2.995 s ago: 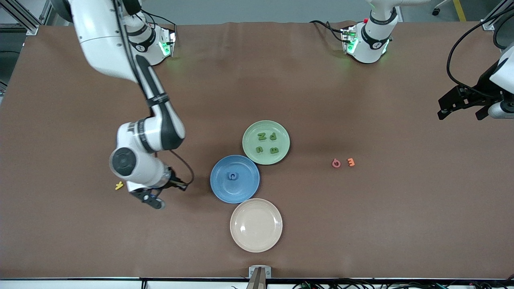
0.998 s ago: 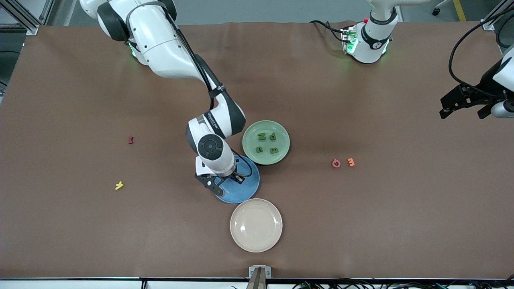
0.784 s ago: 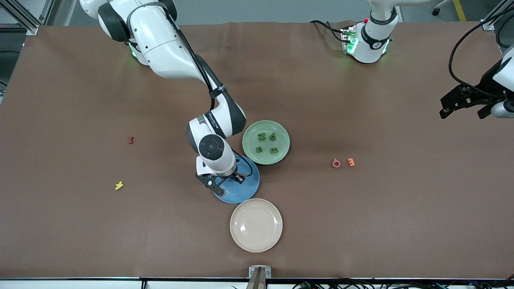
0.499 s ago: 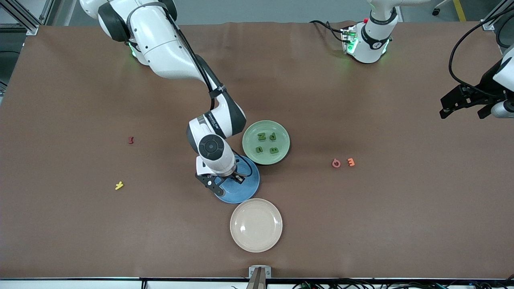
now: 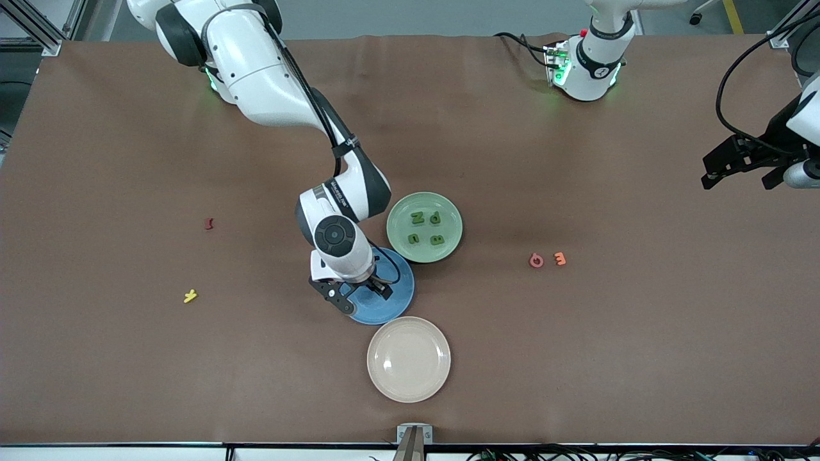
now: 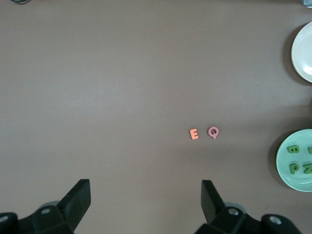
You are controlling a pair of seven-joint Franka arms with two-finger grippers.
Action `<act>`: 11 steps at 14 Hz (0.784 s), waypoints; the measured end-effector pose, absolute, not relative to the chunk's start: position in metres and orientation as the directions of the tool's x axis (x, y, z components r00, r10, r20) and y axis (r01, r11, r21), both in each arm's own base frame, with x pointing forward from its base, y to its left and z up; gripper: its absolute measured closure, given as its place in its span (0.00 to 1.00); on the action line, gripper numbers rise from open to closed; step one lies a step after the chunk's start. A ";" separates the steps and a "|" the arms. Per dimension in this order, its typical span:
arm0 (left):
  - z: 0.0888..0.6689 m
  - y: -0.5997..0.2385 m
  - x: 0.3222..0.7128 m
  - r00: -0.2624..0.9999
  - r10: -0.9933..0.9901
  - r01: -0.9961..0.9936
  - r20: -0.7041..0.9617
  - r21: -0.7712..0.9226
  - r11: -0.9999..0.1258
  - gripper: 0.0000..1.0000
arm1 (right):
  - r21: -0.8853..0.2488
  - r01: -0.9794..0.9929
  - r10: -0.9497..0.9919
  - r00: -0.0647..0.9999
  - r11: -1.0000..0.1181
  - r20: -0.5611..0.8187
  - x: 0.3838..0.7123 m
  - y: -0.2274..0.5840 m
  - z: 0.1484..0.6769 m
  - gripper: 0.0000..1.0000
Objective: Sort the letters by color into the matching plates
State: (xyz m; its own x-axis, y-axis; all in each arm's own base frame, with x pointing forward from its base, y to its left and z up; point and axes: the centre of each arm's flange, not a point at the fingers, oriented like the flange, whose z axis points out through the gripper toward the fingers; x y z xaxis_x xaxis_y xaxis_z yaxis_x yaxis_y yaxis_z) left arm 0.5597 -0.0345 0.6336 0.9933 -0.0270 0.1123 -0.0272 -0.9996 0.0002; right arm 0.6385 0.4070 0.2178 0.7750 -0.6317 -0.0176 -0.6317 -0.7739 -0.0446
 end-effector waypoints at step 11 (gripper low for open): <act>0.636 -0.034 0.560 0.993 -0.027 -0.027 0.117 0.000 -1.000 0.00 | 0.034 -0.298 -0.300 0.948 -0.954 -0.103 0.705 0.205 0.335 0.00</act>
